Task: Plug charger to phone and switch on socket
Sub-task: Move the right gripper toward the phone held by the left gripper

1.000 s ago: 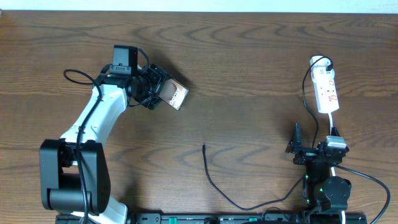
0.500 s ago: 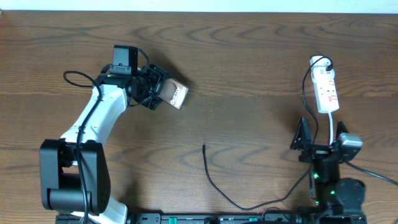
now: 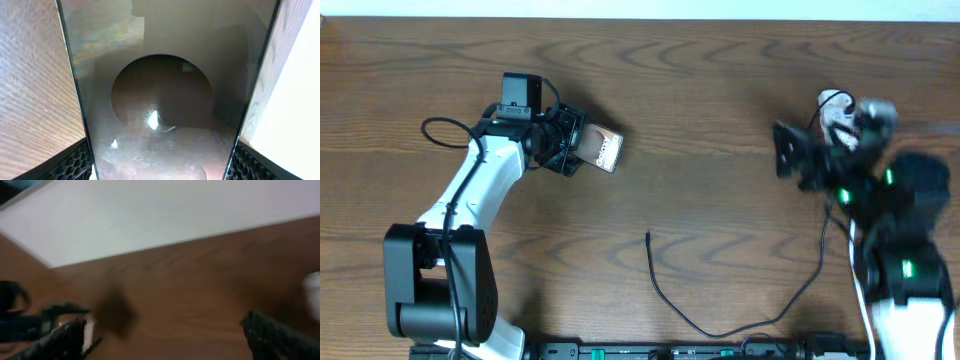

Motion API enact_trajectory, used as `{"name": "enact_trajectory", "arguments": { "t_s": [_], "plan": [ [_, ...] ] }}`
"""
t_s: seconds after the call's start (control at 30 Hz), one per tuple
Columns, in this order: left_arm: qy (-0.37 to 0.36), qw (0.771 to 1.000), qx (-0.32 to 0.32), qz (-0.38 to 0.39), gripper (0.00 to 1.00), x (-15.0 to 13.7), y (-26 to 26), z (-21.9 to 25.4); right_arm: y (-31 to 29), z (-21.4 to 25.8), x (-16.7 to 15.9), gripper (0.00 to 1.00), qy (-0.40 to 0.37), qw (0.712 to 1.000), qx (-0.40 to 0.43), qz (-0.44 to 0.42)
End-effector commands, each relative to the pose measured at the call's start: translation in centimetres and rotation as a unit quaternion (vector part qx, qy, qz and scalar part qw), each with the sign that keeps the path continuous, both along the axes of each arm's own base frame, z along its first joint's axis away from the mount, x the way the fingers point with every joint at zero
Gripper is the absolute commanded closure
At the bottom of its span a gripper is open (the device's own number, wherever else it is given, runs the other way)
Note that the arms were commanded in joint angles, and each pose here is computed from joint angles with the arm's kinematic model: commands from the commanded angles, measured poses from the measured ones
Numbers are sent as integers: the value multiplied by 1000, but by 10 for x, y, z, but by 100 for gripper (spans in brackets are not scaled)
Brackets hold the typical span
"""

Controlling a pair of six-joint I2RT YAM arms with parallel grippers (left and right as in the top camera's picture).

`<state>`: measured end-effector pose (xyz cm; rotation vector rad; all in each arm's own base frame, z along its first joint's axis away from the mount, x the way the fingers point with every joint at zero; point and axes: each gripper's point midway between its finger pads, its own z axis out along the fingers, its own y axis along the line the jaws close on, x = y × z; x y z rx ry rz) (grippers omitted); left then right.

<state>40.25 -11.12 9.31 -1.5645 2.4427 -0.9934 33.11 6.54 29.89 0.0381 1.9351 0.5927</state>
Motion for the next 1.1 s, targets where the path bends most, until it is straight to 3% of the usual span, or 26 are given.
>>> {"name": "enact_trajectory", "arguments": {
  "t_s": [0.0,0.13,0.33,0.8,1.07],
  "plan": [
    [-15,999,-19,28,93,9,0,24,43,0,15,1,51,987,98,120],
    [-13,999,-19,31,92,9,0,24,79,-15,44,1,81,960,175,202],
    [-12,999,-20,24,93,7,-7,24,117,-69,71,1,192,925,260,201],
    [4,999,-30,17,93,-2,-35,23,209,-154,52,6,257,898,217,282],
    [9,999,-43,21,93,-4,-49,26,229,-161,41,8,242,904,182,302]
  ]
}}
